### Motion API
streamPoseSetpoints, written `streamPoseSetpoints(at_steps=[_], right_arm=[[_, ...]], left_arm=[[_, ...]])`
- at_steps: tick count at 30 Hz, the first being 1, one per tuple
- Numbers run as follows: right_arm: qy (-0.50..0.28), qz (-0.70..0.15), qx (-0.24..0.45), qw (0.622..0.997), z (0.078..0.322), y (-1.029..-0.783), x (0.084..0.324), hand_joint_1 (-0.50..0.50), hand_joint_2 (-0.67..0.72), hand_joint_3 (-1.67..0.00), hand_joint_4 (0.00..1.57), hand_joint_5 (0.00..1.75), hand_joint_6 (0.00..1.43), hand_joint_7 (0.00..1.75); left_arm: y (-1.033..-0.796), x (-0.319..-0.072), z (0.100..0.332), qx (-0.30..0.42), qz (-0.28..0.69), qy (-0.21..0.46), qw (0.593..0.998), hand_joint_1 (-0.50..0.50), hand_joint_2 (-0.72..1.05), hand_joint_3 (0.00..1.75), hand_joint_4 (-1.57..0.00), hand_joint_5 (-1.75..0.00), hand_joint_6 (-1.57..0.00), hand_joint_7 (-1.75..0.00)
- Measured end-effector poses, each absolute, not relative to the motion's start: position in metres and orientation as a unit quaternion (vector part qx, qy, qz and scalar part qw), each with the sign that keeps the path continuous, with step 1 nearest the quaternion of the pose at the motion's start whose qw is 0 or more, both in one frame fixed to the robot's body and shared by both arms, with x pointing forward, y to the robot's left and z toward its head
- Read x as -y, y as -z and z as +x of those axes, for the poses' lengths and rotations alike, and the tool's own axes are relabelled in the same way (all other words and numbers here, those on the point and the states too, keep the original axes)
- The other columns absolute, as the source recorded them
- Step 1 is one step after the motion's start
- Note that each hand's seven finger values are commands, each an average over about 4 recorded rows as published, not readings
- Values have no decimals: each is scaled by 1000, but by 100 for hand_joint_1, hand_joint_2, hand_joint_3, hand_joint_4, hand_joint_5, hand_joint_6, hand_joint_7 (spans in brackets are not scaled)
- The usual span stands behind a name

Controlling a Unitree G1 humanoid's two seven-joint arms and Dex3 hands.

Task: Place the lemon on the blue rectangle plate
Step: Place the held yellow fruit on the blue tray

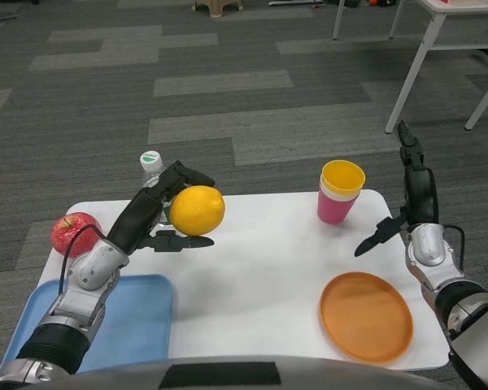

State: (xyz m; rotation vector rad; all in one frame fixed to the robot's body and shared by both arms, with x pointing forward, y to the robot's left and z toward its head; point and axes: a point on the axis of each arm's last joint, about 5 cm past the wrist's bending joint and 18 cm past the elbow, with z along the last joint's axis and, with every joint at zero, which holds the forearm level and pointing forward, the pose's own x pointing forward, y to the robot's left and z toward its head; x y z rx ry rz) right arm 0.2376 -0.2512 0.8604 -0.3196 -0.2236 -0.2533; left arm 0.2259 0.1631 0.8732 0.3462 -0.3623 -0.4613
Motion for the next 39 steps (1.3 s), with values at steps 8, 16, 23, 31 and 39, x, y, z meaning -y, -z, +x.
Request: streamPoseSetpoints(at_steps=[8,16,23,31,39], right_arm=[[126,-158,111,973,238,-860,251,-46,69,0,0,0,0,0],[131,-161,107,972,237,-860,254,-46,66,0,0,0,0,0],[137,-169,102,971,235,-860,258,-46,68,0,0,0,0,0],[144,-174,99,969,234,-860,263,-46,66,0,0,0,0,0],[155,-181,89,967,232,-858,267,-46,66,0,0,0,0,0]], left_arm=[[-872,-163,225,176,169,226,943,-34,100,9,0,-175,-96,-168],[-863,-174,211,171,167,208,949,-34,96,9,0,-175,-97,-168],[-852,-187,192,177,169,189,951,-37,96,9,0,-175,-94,-168],[-836,-205,161,145,194,175,954,-36,96,9,0,-175,-92,-168],[-824,-227,126,107,226,157,956,-32,96,9,0,-175,-92,-168]])
